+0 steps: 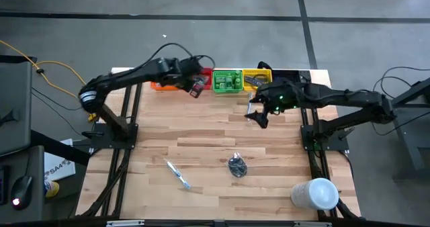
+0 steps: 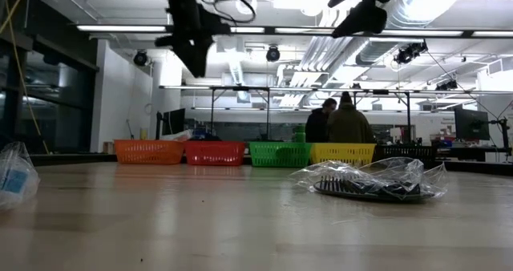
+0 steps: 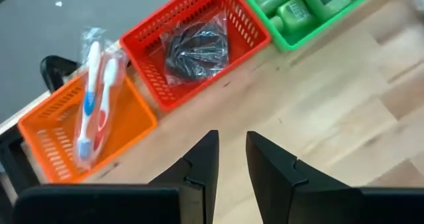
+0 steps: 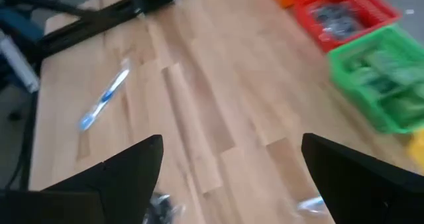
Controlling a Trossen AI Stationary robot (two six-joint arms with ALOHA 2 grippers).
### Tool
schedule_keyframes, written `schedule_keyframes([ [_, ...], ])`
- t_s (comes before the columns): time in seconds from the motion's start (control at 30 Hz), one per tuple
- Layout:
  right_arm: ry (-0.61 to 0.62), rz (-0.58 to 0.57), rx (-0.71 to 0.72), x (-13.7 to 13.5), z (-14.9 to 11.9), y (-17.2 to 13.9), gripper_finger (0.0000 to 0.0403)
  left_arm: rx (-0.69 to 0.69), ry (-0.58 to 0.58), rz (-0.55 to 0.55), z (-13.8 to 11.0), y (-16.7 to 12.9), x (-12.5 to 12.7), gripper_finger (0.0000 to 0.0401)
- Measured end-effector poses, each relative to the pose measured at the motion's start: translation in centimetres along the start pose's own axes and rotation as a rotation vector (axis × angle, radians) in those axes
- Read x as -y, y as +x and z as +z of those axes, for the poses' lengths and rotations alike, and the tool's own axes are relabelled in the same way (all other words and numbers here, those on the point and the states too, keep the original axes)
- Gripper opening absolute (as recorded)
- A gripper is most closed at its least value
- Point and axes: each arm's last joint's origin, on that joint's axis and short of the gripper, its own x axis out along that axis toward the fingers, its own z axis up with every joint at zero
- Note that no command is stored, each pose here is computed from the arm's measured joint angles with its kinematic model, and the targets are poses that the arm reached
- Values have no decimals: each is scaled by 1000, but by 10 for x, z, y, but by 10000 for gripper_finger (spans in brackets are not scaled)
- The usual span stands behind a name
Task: Pick & Place Travel size toiletries
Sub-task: Put the black hairbrush into the red bin
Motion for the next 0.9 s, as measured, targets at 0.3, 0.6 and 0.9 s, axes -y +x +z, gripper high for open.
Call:
schedule_keyframes([
  [0.3,-139,106,-171,-47,-24,56,354,79,40,-74,-63,-48,-19,79],
  [0.6,-309,109,-352,-96,-77,112,354,103,72,-191,-120,-65,-42,79],
  [0.9,-189,39,-500,-112,-128,168,354,108,97,-286,-144,-71,-47,79],
])
